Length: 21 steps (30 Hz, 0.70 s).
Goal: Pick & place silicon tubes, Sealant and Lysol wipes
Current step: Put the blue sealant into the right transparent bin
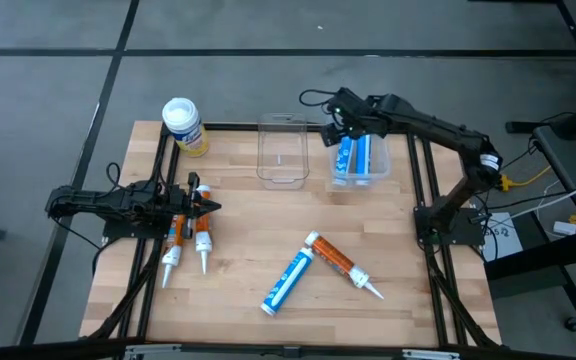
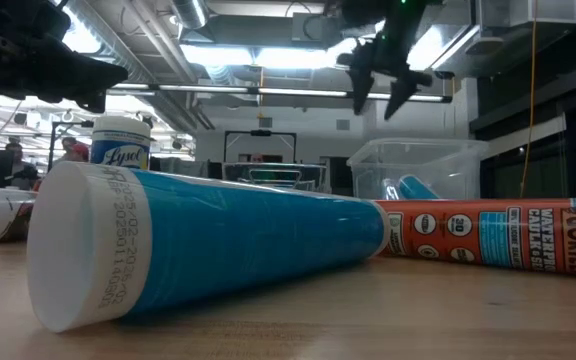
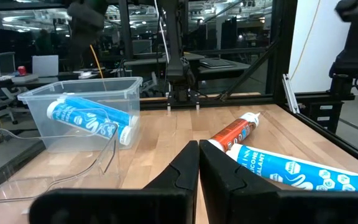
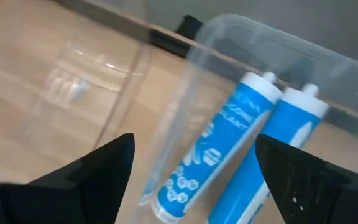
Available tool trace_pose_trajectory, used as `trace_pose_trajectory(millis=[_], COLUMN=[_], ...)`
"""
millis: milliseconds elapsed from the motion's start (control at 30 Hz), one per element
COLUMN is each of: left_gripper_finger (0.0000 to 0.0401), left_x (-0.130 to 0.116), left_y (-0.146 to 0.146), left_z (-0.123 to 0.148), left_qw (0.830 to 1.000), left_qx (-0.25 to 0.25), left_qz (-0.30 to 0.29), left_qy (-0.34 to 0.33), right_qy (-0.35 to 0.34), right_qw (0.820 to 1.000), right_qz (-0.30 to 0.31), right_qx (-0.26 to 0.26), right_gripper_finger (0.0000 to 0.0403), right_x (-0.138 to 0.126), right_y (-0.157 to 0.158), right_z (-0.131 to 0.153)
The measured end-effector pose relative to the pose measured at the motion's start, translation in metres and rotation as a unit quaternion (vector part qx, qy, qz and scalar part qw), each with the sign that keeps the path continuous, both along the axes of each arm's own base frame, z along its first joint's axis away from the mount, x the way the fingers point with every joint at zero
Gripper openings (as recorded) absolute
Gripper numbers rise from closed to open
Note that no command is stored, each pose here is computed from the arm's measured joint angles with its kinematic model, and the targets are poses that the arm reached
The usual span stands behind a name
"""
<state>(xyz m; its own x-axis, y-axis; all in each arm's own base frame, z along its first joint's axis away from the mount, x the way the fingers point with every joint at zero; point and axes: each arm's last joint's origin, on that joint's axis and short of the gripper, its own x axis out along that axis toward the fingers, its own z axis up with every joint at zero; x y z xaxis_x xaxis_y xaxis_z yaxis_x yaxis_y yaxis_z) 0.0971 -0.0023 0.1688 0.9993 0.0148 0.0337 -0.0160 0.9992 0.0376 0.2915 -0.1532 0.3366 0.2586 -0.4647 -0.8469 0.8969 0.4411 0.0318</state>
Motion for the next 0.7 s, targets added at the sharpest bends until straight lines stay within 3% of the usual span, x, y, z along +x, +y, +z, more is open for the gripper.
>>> trace_pose_trajectory(millis=[200, 433, 700], left_gripper_finger=[0.0009, 0.0012, 0.0009], left_x=[0.0, 0.0, 0.0], left_y=[0.0, 0.0, 0.0], left_z=[0.0, 0.0, 0.0], left_qw=[1.0, 1.0, 1.0], left_qx=[0.0, 0.0, 0.0], left_qz=[0.0, 0.0, 0.0], left_qy=[0.0, 0.0, 0.0], right_qy=[-0.009, -0.049, -0.048], right_qw=[0.994, 0.968, 0.947], right_qz=[0.102, 0.224, 0.297], right_qx=[-0.048, -0.1, -0.113], right_gripper_finger=[0.0335, 0.0335, 0.0335], right_x=[0.019, 0.043, 0.051], right_y=[0.031, 0.068, 0.097], right_z=[0.013, 0.022, 0.023])
